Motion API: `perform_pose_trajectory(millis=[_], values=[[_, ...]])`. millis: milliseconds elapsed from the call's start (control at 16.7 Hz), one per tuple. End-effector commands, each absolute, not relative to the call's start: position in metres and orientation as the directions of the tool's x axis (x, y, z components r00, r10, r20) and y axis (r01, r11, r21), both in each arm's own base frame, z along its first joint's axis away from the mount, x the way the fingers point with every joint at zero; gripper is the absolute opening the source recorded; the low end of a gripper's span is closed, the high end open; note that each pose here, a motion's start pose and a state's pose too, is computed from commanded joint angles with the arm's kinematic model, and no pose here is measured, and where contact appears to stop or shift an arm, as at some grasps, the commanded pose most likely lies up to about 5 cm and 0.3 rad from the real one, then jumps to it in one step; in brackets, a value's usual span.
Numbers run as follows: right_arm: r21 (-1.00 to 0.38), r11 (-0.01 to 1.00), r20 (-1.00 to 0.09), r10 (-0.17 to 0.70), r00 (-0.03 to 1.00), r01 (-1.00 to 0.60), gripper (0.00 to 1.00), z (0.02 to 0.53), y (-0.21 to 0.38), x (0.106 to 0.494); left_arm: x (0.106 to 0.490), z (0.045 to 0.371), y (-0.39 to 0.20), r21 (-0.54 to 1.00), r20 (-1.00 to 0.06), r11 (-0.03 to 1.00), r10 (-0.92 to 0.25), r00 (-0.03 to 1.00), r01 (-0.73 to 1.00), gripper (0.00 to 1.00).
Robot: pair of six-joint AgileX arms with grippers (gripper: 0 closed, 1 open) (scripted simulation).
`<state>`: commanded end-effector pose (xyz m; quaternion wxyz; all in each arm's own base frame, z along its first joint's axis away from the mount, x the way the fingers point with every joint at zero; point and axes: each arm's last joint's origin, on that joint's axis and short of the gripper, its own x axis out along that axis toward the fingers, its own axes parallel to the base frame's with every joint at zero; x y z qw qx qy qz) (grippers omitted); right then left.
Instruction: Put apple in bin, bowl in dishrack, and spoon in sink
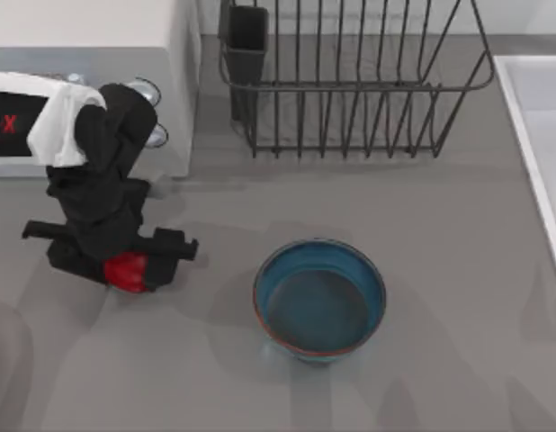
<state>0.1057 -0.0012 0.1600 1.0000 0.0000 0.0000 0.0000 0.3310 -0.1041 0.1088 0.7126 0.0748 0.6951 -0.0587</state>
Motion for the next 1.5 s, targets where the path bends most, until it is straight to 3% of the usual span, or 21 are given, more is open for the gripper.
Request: perform_pose_trajectory(millis=[180,240,1020,1500], values=[[0.0,1.0,0.0,0.0,1.0,0.0,1.0,0.16,-0.001,0.106,0.331,0.109,-0.104,0.025,-0.999,0.982,0.02,0.027,0.188,0.02],[0.0,1.0,0.0,0.0,1.0,0.0,1.0,0.16,-0.001,0.106,0.331,0.109,-0.104,0.025,-0.999,0.982,0.02,0.027,0.188,0.0],[0.0,1.0,0.0,0.0,1.0,0.0,1.0,0.16,-0.001,0.106,0.314,0.122,-0.118,0.024,-1.0,0.973,0.027,-0.011,0.231,0.0],[0.0,1.0,0.0,0.0,1.0,0.0,1.0,0.16,-0.001,0.106,0.323,0.206,-0.115,0.01,-1.0,0.977,0.008,0.012,0.212,0.0]])
